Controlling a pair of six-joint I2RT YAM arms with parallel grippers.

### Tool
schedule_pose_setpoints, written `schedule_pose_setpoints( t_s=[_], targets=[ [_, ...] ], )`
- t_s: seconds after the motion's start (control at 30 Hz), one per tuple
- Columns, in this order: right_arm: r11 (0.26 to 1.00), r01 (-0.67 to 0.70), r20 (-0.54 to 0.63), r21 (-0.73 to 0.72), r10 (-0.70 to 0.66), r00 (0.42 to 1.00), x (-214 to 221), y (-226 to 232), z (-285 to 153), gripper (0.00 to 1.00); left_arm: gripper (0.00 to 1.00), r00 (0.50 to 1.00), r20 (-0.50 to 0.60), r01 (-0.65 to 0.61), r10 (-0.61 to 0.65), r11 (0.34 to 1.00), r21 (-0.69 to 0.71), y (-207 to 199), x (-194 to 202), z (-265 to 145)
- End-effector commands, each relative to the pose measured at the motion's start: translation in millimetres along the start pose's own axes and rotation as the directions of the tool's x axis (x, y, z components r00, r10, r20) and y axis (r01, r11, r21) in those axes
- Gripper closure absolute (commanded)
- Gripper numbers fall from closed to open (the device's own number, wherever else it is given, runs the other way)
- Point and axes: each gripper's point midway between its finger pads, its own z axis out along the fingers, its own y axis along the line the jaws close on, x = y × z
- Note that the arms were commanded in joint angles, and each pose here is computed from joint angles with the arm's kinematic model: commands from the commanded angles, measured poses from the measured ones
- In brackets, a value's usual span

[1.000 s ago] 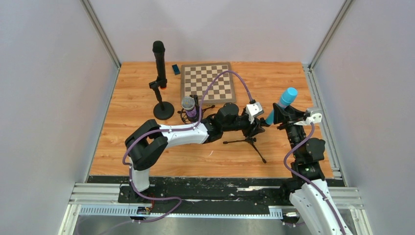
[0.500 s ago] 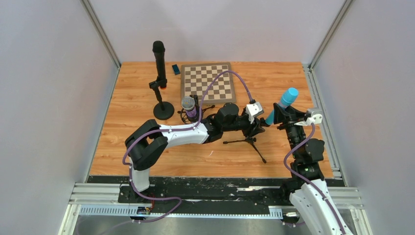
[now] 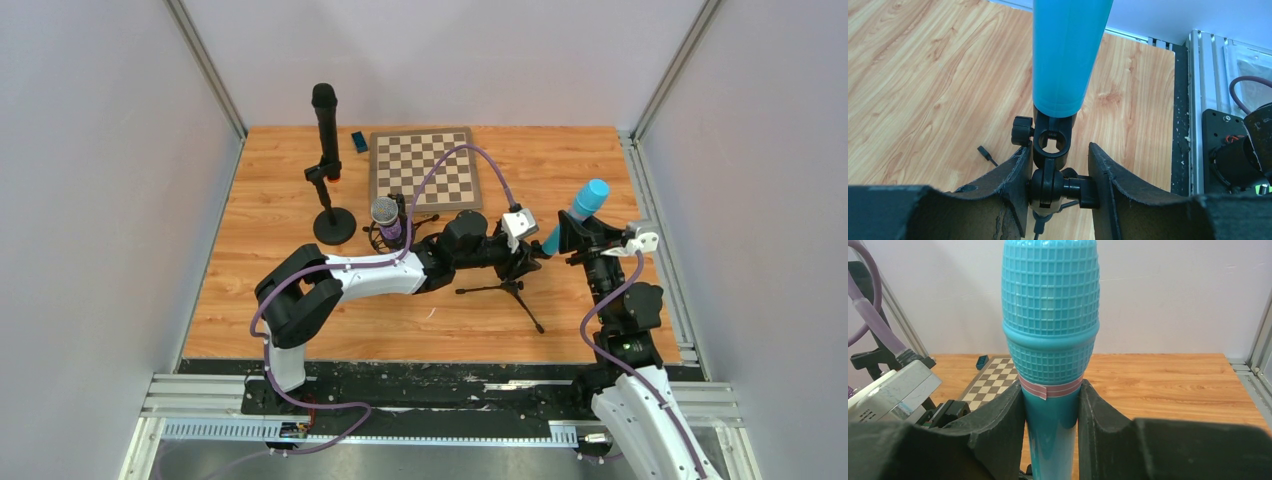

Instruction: Attach the microphones to the stand

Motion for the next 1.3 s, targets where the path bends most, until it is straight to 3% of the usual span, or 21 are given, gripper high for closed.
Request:
schedule_pose_setpoints(
  t_s=[0.0, 0.13, 0.33, 0.4, 0.47, 0.5, 0.67, 0.8, 1.27],
  targets=[
    [0.997, -0.071, -0.445, -0.001, 0.063, 0.893, 121, 2, -41, 0.69, 0.86, 0.995, 0.1, -0.013, 0.013, 1.0, -0.001, -6, -38, -8],
    [0.997, -0.073, -0.429, -0.002, 0.065, 0.901, 114, 3, -38, 0.43, 0.83, 0.995, 0.096, -0.018, 0.018, 1.0, -0.003, -5, -35, -9],
    [0.996, -0.088, -0.413, -0.003, 0.079, 0.907, 105, 6, -35, 0.17, 0.76, 0.996, 0.092, -0.016, 0.016, 1.0, -0.001, -5, -34, -8],
    [0.996, -0.095, -0.404, -0.002, 0.086, 0.911, 103, 6, -36, 0.13, 0.71, 0.996, 0.091, -0.016, 0.015, 1.0, 0.001, -5, -35, -8],
    [0.995, -0.098, -0.394, 0.003, 0.091, 0.915, 100, 6, -36, 0.09, 0.61, 0.996, 0.09, -0.016, 0.015, 1.0, 0.002, -5, -35, -8],
    [0.995, -0.103, -0.387, 0.008, 0.098, 0.917, 98, 6, -36, 0.06, 0.51, 0.996, 0.087, -0.015, 0.015, 1.0, 0.004, -5, -34, -8],
    [0.992, -0.124, -0.365, 0.012, 0.12, 0.923, 88, 8, -36, 0.0, 0.15, 0.996, 0.086, -0.01, 0.011, 1.0, -0.005, -4, -33, -10],
    [0.99, -0.141, -0.381, 0.013, 0.135, 0.915, 89, 10, -38, 0.0, 0.01, 0.994, 0.104, -0.021, 0.023, 0.999, -0.025, -3, -34, -16],
    [0.98, -0.193, -0.378, 0.05, 0.198, 0.905, 63, 15, -45, 0.0, 0.0, 0.981, 0.176, -0.088, 0.087, 0.996, -0.001, -3, -40, -45]
  ],
)
